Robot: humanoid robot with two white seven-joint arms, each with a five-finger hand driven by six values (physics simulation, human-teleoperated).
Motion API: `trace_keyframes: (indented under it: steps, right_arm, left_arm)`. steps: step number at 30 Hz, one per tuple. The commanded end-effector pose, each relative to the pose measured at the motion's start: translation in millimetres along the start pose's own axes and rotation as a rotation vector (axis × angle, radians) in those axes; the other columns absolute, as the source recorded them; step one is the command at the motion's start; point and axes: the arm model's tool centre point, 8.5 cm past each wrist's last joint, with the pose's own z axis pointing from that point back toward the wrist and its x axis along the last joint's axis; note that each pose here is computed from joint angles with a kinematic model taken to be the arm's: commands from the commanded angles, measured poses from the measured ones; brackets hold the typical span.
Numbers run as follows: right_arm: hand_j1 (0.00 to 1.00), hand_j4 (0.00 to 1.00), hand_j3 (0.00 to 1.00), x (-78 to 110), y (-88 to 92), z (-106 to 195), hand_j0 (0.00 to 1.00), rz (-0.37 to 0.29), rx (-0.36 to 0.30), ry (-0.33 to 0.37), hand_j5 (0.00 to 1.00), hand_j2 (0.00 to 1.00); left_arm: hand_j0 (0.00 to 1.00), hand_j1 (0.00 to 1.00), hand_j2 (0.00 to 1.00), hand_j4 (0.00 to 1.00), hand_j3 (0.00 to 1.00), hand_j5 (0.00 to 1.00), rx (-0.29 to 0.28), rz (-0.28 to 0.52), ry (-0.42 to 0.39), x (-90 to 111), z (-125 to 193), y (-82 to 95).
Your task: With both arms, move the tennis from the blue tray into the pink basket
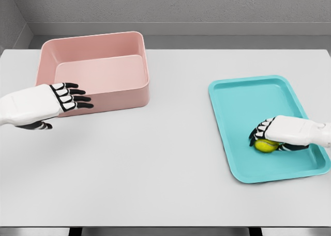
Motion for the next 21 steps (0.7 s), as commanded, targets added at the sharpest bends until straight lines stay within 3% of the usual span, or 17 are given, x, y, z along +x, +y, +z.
trace_keyframes:
  steps: [1,6,12,21]
  right_arm:
    - [0.53,0.53,0.53,-0.4,0.4,0.4,0.53,0.001,0.004,0.001,0.53,0.53]
    - [0.49,0.49,0.49,-1.0,-3.2,1.5,0.49,0.001,-0.008,0.003,0.49,0.49]
    - [0.41,0.41,0.41,-2.9,-19.5,9.5,0.41,0.023,-0.046,0.014,0.41,0.41]
    - [0.37,0.37,0.37,20.1,-53.7,7.8,0.37,0.105,-0.133,-0.042,0.37,0.37]
  left_arm:
    - [1.0,1.0,1.0,1.0,1.0,1.0,0.004,0.004,0.001,-0.4,0.5,0.9]
    - [1.0,1.0,1.0,1.0,1.0,1.0,0.005,0.004,0.0,0.0,0.4,1.2]
    - [1.0,1.0,1.0,1.0,1.0,1.0,0.009,-0.001,-0.011,3.2,-1.1,3.2]
    - [1.0,1.0,1.0,1.0,1.0,1.0,0.012,-0.004,-0.014,4.2,-1.5,4.4]
